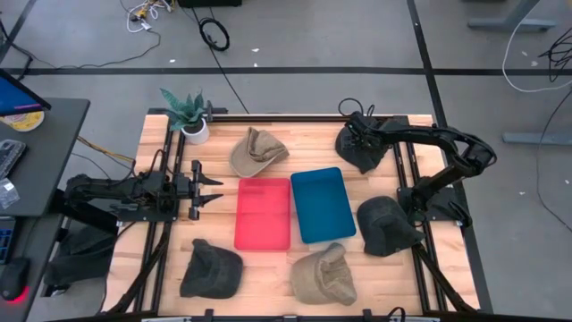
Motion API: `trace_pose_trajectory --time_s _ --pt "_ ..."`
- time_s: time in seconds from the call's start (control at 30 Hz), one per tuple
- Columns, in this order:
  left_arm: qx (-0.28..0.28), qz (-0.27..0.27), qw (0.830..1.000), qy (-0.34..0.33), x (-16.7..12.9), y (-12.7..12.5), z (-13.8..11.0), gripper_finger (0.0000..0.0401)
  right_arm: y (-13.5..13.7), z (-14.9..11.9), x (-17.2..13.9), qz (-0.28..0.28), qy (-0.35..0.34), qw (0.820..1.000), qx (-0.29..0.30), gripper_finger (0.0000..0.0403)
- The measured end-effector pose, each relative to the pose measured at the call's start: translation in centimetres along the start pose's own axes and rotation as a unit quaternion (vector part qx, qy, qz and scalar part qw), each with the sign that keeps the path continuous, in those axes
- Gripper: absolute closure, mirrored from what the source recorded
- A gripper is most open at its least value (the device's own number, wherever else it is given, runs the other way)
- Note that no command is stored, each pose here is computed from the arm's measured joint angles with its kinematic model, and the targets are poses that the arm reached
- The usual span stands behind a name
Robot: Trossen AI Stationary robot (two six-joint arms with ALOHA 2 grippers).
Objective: Pick & Place hat
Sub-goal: Put the top black cap into the blue bin
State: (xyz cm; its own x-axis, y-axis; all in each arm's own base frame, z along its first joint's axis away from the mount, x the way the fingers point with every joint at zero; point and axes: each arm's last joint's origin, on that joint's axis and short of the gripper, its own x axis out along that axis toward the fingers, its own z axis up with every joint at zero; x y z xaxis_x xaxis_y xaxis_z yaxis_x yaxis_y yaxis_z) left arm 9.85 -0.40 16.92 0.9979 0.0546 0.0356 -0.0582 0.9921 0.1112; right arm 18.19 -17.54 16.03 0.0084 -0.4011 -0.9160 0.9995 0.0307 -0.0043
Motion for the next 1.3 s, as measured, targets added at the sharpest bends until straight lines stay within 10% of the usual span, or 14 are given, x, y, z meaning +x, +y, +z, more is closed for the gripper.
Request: trace_pose_trajectory --time_s 0.27,0.63,1.3 --pt "0.000 0.000 1.000 0.000 0.0 0.0 0.0 0.0236 0.1 -0.1 0.0 0.010 0.009 1.000 0.000 0.0171" --pt "0.000 0.000 1.000 0.000 0.0 0.0 0.0 0.0236 0.0 -0.1 0.0 0.008 0.012 1.000 -0.022 0.0388" --pt "0.000 0.000 1.000 0.000 0.0 0.0 0.0 0.0236 -0.4 0.3 -1.4 0.022 -0.015 0.994 -0.101 0.0399"
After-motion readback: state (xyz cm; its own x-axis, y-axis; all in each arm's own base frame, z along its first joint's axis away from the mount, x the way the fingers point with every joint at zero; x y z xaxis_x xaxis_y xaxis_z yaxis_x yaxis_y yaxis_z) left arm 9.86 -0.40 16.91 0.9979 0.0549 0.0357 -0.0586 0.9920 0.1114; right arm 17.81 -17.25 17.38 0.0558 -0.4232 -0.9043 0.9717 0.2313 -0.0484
